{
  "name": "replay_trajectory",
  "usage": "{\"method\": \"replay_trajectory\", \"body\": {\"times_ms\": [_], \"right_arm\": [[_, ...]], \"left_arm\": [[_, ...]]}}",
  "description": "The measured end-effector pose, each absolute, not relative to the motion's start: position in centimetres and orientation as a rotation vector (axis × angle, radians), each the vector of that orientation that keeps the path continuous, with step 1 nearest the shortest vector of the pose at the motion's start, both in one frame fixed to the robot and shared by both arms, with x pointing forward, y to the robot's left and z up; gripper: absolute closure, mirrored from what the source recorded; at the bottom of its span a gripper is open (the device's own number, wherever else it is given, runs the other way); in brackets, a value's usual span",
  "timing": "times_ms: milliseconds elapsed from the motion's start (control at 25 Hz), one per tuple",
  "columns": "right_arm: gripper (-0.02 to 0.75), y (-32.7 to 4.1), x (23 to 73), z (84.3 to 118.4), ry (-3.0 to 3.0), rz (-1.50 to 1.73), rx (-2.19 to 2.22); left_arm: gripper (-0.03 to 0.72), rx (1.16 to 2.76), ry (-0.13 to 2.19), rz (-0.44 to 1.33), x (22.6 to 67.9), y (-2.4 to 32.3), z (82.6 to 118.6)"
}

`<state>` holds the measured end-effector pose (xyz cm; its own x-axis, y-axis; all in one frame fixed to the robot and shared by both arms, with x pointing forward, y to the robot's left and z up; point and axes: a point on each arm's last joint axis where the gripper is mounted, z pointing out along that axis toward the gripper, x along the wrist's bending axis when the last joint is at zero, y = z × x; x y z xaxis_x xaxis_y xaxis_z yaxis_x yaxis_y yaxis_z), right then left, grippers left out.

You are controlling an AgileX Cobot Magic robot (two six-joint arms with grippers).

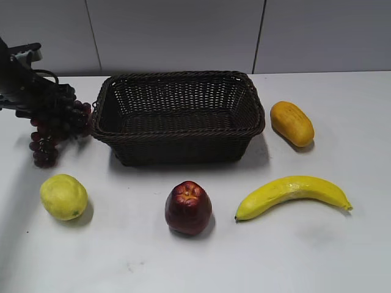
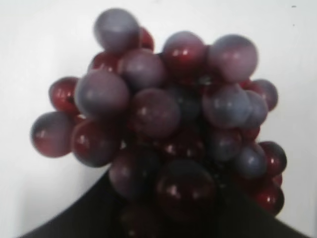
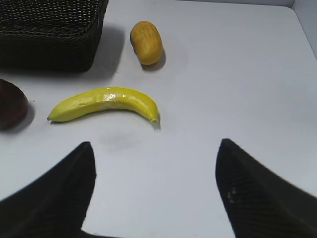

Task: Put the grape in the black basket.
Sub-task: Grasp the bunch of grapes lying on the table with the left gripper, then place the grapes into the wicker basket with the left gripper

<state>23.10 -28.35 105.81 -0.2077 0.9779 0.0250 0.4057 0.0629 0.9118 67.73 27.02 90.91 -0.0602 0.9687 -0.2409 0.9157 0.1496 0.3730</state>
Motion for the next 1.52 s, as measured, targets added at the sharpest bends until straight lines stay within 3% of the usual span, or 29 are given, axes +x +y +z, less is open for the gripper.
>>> {"method": "replay_trajectory", "body": {"times_ms": [160, 360, 720, 920, 1040, 1280, 1520], "right_arm": [[0.166, -28.4, 23.1, 105.8, 1.692, 1.119, 1.393], [0.166, -28.4, 23.1, 105.8, 1.692, 1.119, 1.393], [0.166, -28.4, 23.1, 105.8, 1.692, 1.119, 1.393], [0.166, -28.4, 23.1, 105.8, 1.692, 1.119, 1.393], [0.166, -28.4, 23.1, 105.8, 1.692, 1.119, 1.393], [0.166, -28.4, 23.1, 105.8, 1.692, 1.119, 1.393], [0.166, -28.4, 23.1, 105.8, 1.692, 1.119, 1.393]], "left_arm": [[0.445, 1.802, 2.006, 0.164, 67.7, 27.0, 91.0], [0.450, 1.817, 1.977, 0.169, 67.0, 27.0, 93.6], [0.470, 1.702, 1.731, 0.413, 64.0, 26.4, 107.2], [0.473, 1.687, 1.505, 0.487, 61.9, 22.8, 114.5], [0.473, 1.708, 1.379, 0.478, 60.8, 19.7, 117.2], [0.481, 1.802, 1.228, 0.387, 59.4, 13.6, 117.0], [0.482, 1.975, 1.239, 0.238, 60.3, 9.3, 111.7]]}}
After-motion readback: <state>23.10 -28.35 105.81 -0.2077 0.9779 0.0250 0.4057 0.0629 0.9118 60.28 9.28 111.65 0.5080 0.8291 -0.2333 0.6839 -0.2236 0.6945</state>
